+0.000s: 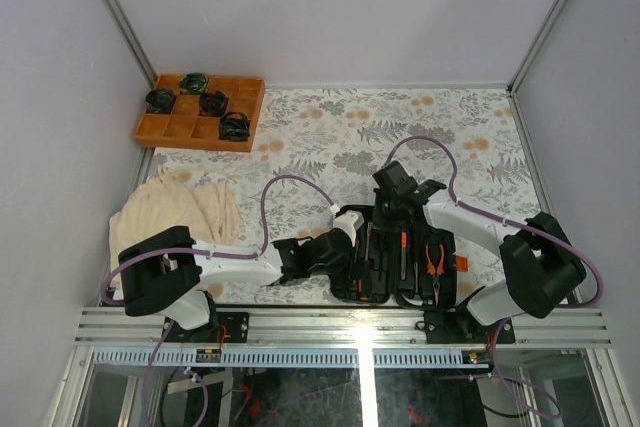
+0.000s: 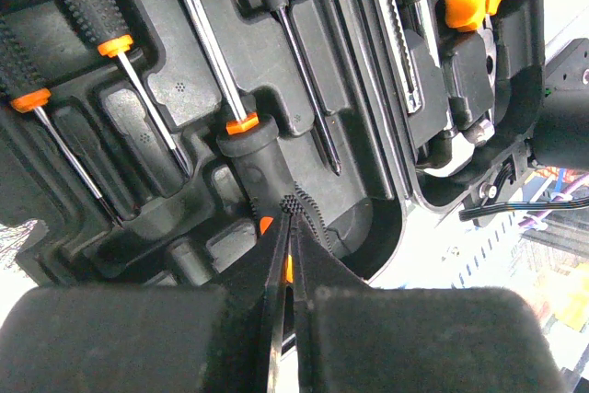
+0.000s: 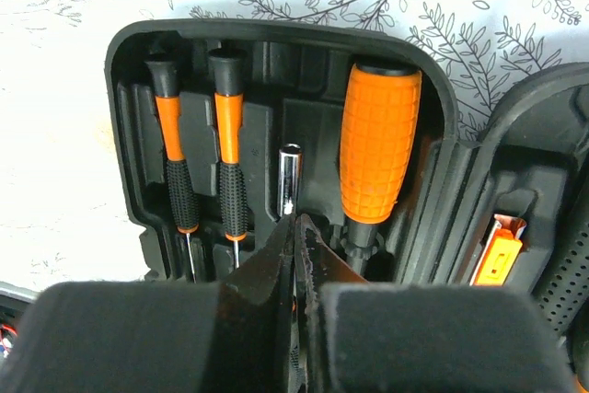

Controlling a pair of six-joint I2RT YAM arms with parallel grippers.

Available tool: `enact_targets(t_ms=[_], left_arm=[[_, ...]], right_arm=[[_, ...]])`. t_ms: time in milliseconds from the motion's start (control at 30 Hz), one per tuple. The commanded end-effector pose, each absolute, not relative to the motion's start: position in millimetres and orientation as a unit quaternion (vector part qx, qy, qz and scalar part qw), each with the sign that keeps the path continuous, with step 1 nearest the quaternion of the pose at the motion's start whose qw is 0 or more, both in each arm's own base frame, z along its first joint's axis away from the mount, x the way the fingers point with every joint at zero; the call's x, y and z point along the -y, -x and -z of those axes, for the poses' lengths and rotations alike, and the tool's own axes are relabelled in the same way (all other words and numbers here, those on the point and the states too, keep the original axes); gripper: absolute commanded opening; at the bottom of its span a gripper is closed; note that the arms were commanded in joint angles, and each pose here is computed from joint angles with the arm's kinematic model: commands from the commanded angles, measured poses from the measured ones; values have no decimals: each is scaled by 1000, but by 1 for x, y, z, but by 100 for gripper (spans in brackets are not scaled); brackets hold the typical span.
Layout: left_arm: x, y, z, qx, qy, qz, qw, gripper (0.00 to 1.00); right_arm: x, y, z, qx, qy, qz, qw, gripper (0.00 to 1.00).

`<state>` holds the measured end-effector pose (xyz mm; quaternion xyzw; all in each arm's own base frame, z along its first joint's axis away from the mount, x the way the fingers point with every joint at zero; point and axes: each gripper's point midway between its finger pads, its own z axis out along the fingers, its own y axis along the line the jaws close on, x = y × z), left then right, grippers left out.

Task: Sort the tools into containers
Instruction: Adjust the screwdriver in the storage box.

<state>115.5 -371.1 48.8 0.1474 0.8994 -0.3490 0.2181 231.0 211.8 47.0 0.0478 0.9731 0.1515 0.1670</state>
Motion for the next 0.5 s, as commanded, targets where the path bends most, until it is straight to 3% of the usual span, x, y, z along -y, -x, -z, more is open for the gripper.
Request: enact_targets(t_ms=[0,467], left_arm=[[347,-96,-18,-921,-168,304,177,0],[345,-95,-15,-921,-170,303,175,0]], right_arm=[[-224,-245,-59,-966,-42,-175,185,0],[-225,-251,-47,-969,-43,-160,185,0]])
